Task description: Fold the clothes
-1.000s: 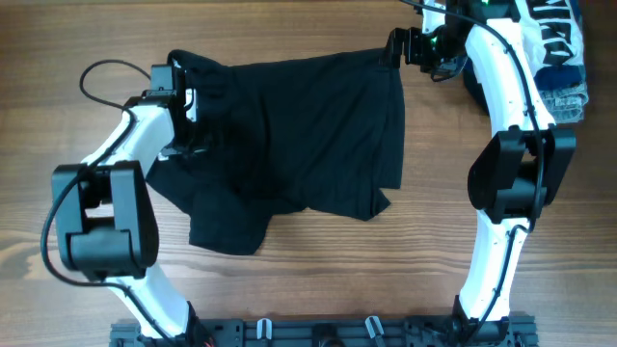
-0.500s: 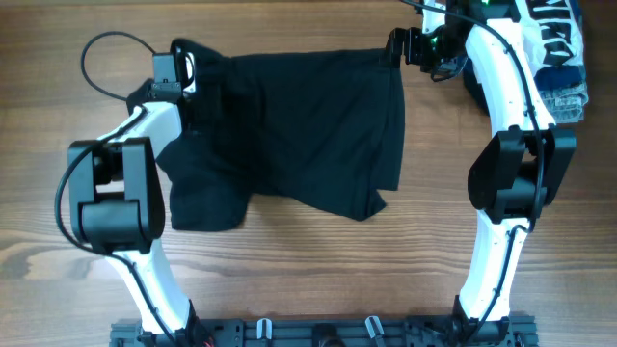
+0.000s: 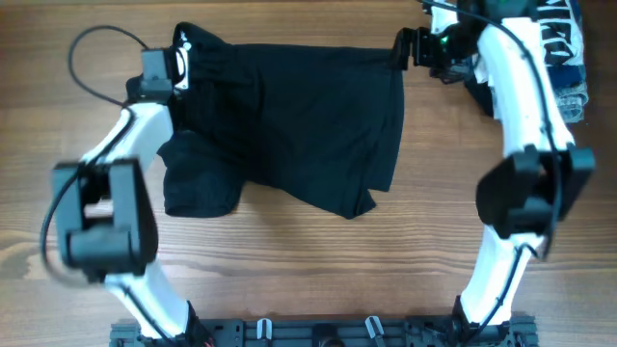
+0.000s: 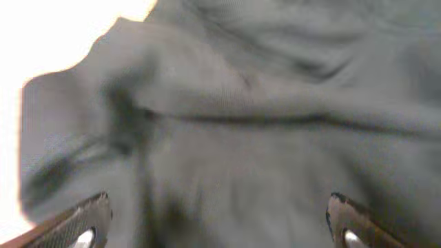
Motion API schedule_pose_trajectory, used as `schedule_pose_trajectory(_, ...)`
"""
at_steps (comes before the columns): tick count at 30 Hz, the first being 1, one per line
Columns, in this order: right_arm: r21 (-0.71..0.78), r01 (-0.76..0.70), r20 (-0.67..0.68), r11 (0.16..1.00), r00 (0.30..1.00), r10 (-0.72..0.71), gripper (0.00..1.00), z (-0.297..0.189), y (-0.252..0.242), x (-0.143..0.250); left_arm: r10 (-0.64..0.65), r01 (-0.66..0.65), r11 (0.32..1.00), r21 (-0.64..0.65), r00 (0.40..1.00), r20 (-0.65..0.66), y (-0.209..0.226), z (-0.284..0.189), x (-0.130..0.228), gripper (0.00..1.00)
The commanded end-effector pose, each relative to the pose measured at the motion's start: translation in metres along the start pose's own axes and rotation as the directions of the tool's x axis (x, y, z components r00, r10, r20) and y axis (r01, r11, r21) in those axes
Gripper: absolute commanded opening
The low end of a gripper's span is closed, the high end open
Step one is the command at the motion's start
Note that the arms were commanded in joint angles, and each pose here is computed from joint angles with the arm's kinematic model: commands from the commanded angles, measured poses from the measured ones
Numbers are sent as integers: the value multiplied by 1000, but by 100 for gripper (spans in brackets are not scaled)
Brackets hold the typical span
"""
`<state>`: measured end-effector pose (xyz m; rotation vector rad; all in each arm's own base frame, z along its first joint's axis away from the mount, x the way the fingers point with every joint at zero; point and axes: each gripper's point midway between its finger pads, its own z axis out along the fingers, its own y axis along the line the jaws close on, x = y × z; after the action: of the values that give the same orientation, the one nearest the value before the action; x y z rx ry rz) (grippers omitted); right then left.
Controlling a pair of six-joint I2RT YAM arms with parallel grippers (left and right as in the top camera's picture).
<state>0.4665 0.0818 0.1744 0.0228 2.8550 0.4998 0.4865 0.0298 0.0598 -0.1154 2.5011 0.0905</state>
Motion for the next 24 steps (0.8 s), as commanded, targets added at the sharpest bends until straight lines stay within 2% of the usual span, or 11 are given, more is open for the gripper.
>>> schedule_pose_trajectory(1,23,-24,-36,999,999,25,99,-33,27,30,-94,92,995,25,987,128,6,-95,-42,100)
schedule_pose_trajectory(4,74,-21,-156,997,987,33,98,-27,41,64,-122,110,990,83,981,150,1,-151,-42,100)
schedule_pose_trajectory(6,144,20,-222,989,975,13,98,-22,48,85,-182,168,981,98,970,159,4,-193,-35,100)
schedule_pose_trajectory(10,215,73,-279,974,960,-10,97,-2,56,106,-255,240,965,109,954,160,8,-229,-23,100)
schedule_pose_trajectory(11,222,79,-309,972,951,-6,89,11,59,117,-257,243,964,105,956,143,9,-235,-15,100)
schedule_pose_trajectory(12,234,75,-349,969,937,11,80,26,58,131,-255,245,965,96,961,111,9,-234,-7,100)
schedule_pose_trajectory(15,247,85,-421,965,907,28,71,45,53,157,-255,251,965,80,965,55,9,-228,5,100)
schedule_pose_trajectory(20,267,131,-528,955,848,31,68,69,46,200,-268,270,960,75,963,-27,5,-214,18,100)
schedule_pose_trajectory(24,234,209,-545,949,837,-50,68,87,55,215,-274,280,956,90,959,-73,0,-203,23,100)
